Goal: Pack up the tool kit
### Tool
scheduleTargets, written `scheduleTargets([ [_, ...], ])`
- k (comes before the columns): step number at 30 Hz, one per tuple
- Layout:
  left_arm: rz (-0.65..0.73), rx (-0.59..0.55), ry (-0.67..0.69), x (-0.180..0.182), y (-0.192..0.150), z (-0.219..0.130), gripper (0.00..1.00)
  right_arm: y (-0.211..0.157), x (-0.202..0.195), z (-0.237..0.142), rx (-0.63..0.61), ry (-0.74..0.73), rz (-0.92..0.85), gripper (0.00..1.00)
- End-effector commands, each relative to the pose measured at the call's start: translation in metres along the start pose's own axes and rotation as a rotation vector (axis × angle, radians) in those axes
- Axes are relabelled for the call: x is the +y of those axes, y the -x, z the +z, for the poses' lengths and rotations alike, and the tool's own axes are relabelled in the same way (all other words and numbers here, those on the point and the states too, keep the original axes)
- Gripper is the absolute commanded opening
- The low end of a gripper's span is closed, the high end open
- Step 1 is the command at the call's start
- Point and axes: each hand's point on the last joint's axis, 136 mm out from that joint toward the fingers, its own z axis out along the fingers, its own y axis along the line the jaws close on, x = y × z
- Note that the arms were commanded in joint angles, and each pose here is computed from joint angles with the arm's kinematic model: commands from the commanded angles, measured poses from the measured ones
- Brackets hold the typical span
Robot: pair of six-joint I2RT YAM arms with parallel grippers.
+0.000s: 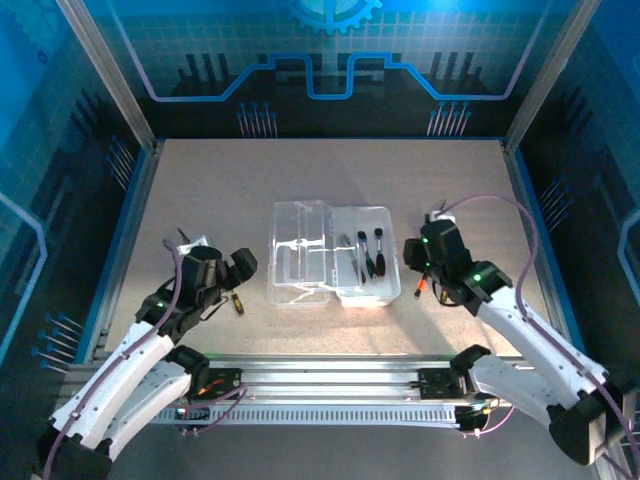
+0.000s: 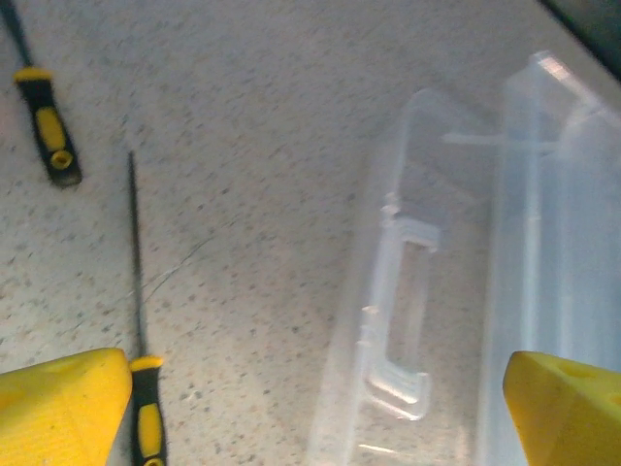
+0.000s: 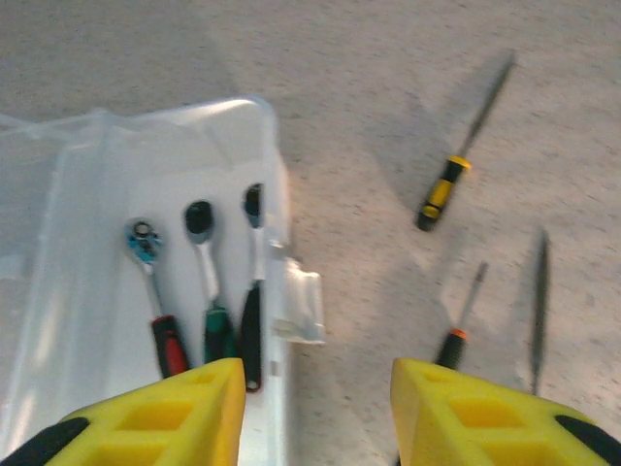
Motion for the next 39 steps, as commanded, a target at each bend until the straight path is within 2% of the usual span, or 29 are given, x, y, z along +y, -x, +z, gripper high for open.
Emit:
scheduleTargets([
  [1, -0.07, -0.01, 0.046, 0.012, -0.003, 0.011, 0.99, -0.019, -0.034, -0.001, 0.044, -0.073, 0.044, 0.45],
  [6, -0.131, 0.022, 0.015, 0.006, -0.01, 0.018, 0.99, -0.033, -0.056, 0.013, 0.124, -0.137, 0.07, 0.46],
  [10, -0.162, 0.021, 0.028, 0.016, -0.016, 0.02, 0.99, -0.044, -0.074, 0.03, 0.192, -0.198, 0.113, 0.46],
  [15, -0.218, 0.064, -0.061, 0.009, -0.031, 0.024, 0.99, -0.068, -0.091, 0.055, 0.313, -0.211, 0.242, 0.4],
  [21, -0.217, 0.121, -0.167, -0.015, -0.034, 0.019, 0.99, -0.082, -0.102, 0.064, 0.397, -0.231, 0.32, 0.45],
  [28, -0.171, 0.138, -0.233, -0.037, -0.026, 0.009, 0.99, -0.109, -0.107, 0.065, 0.535, -0.251, 0.367, 0.46],
  [33, -0.142, 0.143, -0.244, -0.041, -0.024, 0.005, 0.99, -0.119, -0.103, 0.071, 0.577, -0.238, 0.383, 0.4],
  [39, -0.103, 0.157, -0.226, -0.038, -0.026, -0.002, 0.99, -0.128, -0.107, 0.079, 0.607, -0.256, 0.386, 0.29],
])
